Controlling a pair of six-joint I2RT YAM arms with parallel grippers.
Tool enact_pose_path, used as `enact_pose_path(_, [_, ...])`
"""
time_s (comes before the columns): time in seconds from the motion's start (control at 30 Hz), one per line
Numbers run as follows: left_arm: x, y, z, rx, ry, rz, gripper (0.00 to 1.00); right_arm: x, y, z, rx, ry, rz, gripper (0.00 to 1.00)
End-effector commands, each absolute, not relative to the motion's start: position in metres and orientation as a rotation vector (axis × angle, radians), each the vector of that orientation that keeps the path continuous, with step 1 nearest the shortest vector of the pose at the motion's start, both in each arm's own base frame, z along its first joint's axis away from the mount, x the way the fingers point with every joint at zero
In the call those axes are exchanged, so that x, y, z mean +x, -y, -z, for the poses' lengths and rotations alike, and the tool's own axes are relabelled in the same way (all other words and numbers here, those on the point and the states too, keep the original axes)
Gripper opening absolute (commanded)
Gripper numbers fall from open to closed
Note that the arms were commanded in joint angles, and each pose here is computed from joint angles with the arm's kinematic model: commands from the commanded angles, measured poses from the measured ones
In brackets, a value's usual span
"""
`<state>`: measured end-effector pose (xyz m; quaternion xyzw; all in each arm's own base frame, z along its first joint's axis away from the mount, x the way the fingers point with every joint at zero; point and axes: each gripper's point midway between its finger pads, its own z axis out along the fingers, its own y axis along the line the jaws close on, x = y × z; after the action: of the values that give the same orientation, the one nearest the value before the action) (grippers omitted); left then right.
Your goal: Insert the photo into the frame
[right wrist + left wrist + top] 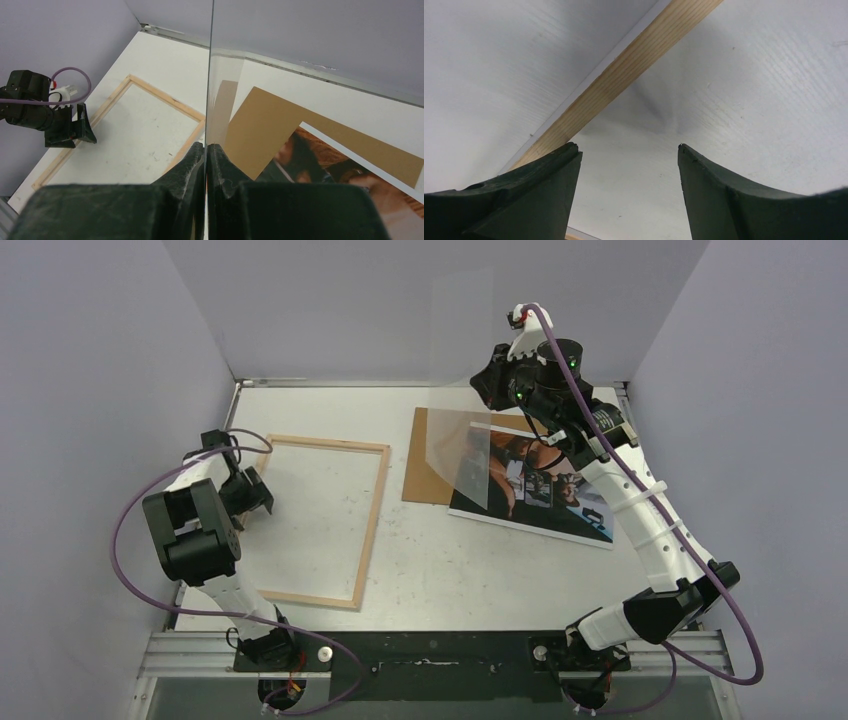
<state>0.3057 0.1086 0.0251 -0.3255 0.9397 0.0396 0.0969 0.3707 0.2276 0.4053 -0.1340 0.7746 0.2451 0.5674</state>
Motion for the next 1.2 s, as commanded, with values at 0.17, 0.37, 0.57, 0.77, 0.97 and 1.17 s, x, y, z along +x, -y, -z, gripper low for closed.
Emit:
enact_pose_path(0.17, [0.34, -0.129, -0.072, -0.908, -2.629, -0.184, 0.71, 0.374, -0.227, -0.441, -0.305, -1.705, -0.574, 0.0])
enact_pose_path(0.37, [0.336, -0.147, -0.059, -0.973, -2.635, -0.277, 0.73, 0.376, -0.228, -0.438, -0.306, -1.711, -0.574, 0.0])
enact_pose_path(0.57, [0.337, -0.147, -0.041, -1.055, -2.672, -0.237, 0.73, 0.377, -0.229, -0.441, -0.305, -1.706, -0.577, 0.0])
enact_pose_path(0.77, [0.333, -0.158, -0.029, -1.045, -2.718, -0.266, 0.73, 0.375, -0.224, -0.443, -0.305, -1.697, -0.553, 0.0])
enact_pose_path(0.97, [0.337, -0.142, -0.021, -1.068, -2.723, -0.13, 0.55, 0.376, -0.222, -0.444, -0.307, -1.691, -0.542, 0.0])
enact_pose_path(1.17, [0.337, -0.124, -0.019, -1.086, -2.725, -0.039, 0.26, 0.377, -0.222, -0.442, -0.302, -1.702, -0.541, 0.0])
